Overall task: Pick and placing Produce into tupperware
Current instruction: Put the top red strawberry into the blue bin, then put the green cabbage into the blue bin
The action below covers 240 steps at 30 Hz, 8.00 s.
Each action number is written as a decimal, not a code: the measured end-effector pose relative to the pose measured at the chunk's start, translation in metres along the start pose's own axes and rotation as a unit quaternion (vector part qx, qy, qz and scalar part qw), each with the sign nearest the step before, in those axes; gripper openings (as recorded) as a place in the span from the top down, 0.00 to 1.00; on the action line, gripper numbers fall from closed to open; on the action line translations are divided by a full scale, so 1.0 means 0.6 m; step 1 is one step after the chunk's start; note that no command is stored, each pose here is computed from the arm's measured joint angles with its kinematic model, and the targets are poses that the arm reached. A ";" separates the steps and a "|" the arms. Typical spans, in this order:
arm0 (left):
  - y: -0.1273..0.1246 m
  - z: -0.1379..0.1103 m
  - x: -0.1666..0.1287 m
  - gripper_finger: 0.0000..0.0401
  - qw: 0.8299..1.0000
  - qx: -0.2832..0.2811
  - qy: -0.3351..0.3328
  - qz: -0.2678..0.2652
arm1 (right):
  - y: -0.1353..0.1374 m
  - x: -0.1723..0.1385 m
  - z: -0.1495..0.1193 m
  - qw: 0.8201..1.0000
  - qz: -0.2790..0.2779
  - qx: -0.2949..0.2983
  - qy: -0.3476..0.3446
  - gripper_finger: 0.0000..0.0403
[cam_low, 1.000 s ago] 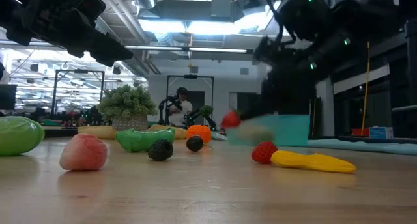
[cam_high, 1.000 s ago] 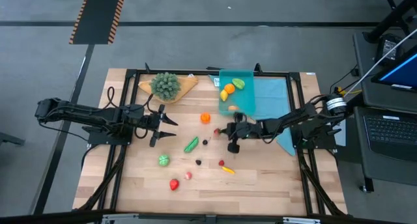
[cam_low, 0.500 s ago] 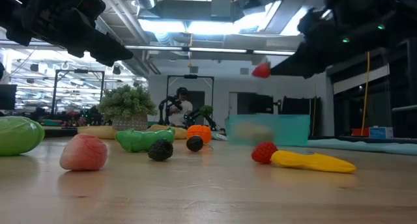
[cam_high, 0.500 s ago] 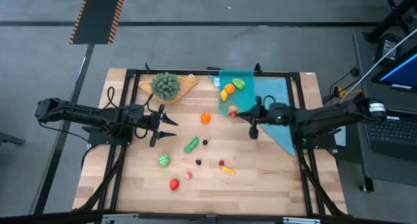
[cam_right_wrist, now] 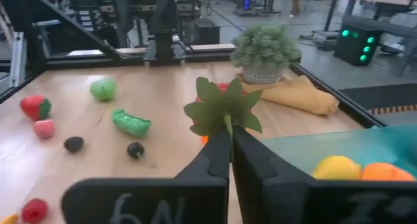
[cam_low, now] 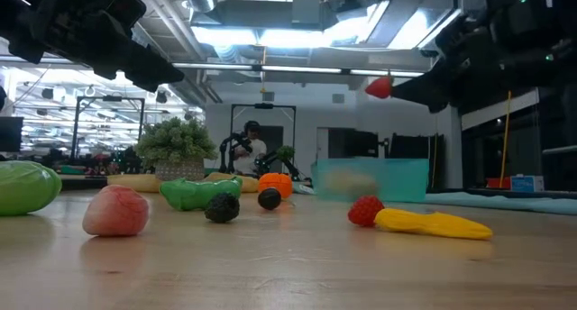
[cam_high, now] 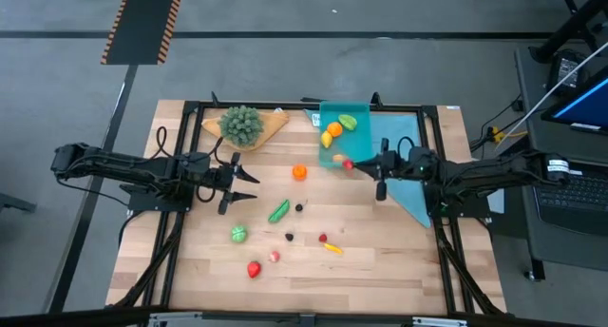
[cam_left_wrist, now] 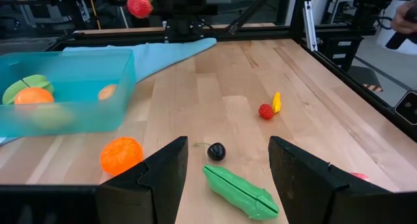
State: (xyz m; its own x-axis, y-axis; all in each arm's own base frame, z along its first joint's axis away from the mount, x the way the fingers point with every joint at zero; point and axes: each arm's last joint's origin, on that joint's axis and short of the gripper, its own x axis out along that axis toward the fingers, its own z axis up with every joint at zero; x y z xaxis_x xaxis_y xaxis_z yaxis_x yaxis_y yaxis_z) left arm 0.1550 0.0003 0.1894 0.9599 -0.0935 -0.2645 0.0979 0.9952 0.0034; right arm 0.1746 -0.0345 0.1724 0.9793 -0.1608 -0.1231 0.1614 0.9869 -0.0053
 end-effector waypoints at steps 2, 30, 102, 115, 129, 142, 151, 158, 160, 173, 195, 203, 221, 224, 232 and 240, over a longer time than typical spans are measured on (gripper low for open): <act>0.000 0.000 0.000 0.49 1.000 0.000 0.000 0.000 | -0.008 0.000 0.001 1.000 -0.029 0.003 -0.002 0.98; 0.008 0.000 -0.001 0.49 0.997 0.014 0.003 0.080 | -0.071 0.025 0.037 0.965 -0.228 0.022 0.124 0.98; 0.010 0.000 -0.001 0.49 0.994 -0.013 0.002 0.104 | -0.132 0.099 0.002 0.928 -0.146 0.094 0.331 0.77; 0.010 0.000 -0.001 0.49 0.994 -0.013 0.002 0.104 | -0.138 0.134 0.076 0.954 -0.150 0.116 0.231 0.72; 0.010 0.000 -0.002 0.49 0.994 -0.014 0.000 0.104 | -0.126 0.141 0.085 0.960 -0.132 0.093 0.228 0.68; 0.010 0.000 -0.002 0.49 0.994 -0.016 0.000 0.104 | -0.111 0.144 0.080 0.964 -0.111 0.061 0.234 0.67; 0.010 0.000 -0.002 0.49 0.994 -0.017 0.000 0.104 | -0.096 0.151 0.083 0.970 -0.089 0.029 0.224 0.54; 0.010 0.001 -0.002 0.49 0.994 -0.016 -0.001 0.104 | -0.085 0.154 0.084 0.972 -0.078 0.026 0.221 0.29; 0.009 0.004 -0.006 0.49 0.995 -0.016 -0.009 0.101 | -0.085 0.154 0.084 0.972 -0.078 0.028 0.221 0.22; -0.020 0.039 -0.055 0.49 0.999 -0.017 -0.010 0.032 | -0.085 0.154 0.084 0.970 -0.086 0.065 0.219 0.12; -0.124 0.076 -0.071 0.49 0.985 -0.115 0.121 0.045 | -0.033 0.161 0.084 0.973 -0.034 0.046 0.222 0.12; -0.193 0.095 -0.048 0.49 0.978 -0.136 0.144 0.070 | -0.024 0.162 0.084 0.974 -0.024 0.040 0.223 0.12; -0.322 0.121 0.037 0.49 0.899 -0.222 0.285 0.247 | -0.025 0.212 0.011 0.964 -0.009 -0.010 0.264 0.12; -0.332 0.113 0.050 0.49 0.890 -0.208 0.299 0.274 | -0.019 0.215 0.009 0.965 -0.005 -0.013 0.262 0.12; -0.345 0.089 0.066 0.49 0.876 -0.198 0.339 0.280 | 0.026 0.199 0.072 0.980 0.086 -0.069 0.163 0.12; -0.352 0.088 0.073 0.49 0.879 -0.216 0.332 0.267 | 0.063 0.184 0.095 0.979 0.122 -0.094 0.134 0.12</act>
State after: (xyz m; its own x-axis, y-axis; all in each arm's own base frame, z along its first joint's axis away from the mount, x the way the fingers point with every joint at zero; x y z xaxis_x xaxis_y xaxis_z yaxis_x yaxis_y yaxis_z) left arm 0.1903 -0.2156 0.2282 0.4596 0.2843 -0.8414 -0.5656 0.8241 -0.0304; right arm 0.2957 -0.0161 0.2150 0.9145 0.0644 -0.3995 -0.1234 0.9846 -0.1237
